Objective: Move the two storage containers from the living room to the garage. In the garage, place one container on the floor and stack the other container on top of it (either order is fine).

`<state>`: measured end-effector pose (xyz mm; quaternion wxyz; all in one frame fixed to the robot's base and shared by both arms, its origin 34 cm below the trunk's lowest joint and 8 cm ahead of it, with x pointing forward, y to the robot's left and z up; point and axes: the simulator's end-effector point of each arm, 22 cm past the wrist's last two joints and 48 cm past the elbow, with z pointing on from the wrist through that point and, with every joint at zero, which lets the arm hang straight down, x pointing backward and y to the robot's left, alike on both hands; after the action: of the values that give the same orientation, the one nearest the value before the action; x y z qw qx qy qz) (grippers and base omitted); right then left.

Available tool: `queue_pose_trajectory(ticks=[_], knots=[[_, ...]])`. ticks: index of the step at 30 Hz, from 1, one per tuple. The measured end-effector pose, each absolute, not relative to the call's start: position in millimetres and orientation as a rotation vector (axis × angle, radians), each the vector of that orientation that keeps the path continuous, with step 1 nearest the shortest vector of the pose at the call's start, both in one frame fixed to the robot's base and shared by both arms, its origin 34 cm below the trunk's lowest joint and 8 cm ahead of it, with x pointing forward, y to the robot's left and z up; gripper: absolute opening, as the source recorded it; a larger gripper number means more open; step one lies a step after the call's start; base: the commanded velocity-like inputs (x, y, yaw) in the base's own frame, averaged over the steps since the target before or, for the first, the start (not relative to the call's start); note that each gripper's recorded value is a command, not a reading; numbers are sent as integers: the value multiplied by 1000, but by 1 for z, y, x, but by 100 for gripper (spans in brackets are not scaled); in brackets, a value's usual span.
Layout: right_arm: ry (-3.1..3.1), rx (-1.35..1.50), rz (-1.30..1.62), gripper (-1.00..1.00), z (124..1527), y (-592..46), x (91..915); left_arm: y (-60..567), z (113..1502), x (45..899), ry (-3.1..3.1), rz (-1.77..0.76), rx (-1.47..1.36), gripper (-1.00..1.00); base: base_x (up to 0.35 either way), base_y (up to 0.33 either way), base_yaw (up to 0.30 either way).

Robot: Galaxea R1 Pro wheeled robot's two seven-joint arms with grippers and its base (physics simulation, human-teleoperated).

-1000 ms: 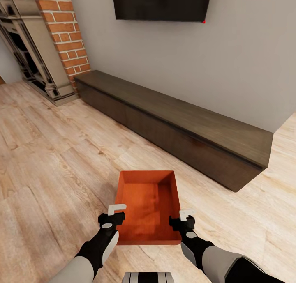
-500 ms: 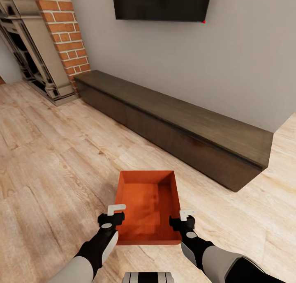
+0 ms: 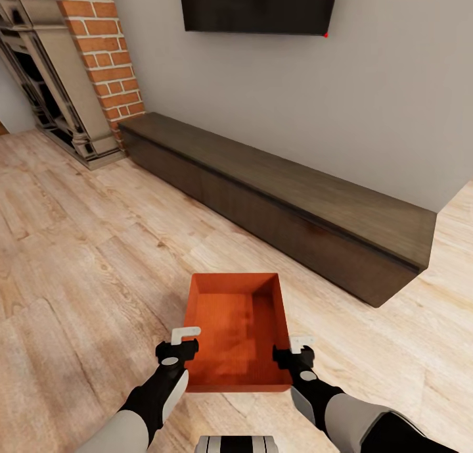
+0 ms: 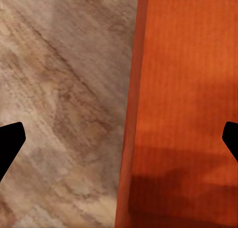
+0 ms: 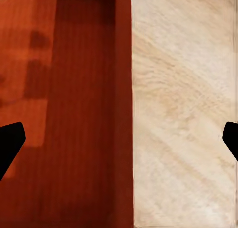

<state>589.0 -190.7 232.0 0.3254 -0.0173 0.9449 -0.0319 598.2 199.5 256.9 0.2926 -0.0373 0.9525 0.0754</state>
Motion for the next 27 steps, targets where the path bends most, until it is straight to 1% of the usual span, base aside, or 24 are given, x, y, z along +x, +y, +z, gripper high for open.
queue_pose_trajectory(ticks=[16, 27], knots=[[2477, -39, -89, 100, 232, -194, 589, 200, 257, 599, 2535, 202, -100, 100, 0, 0, 0], [2476, -38, -89, 100, 207, -195, 583, 201, 233, 592, 2534, 202, -100, 100, 0, 0, 0]])
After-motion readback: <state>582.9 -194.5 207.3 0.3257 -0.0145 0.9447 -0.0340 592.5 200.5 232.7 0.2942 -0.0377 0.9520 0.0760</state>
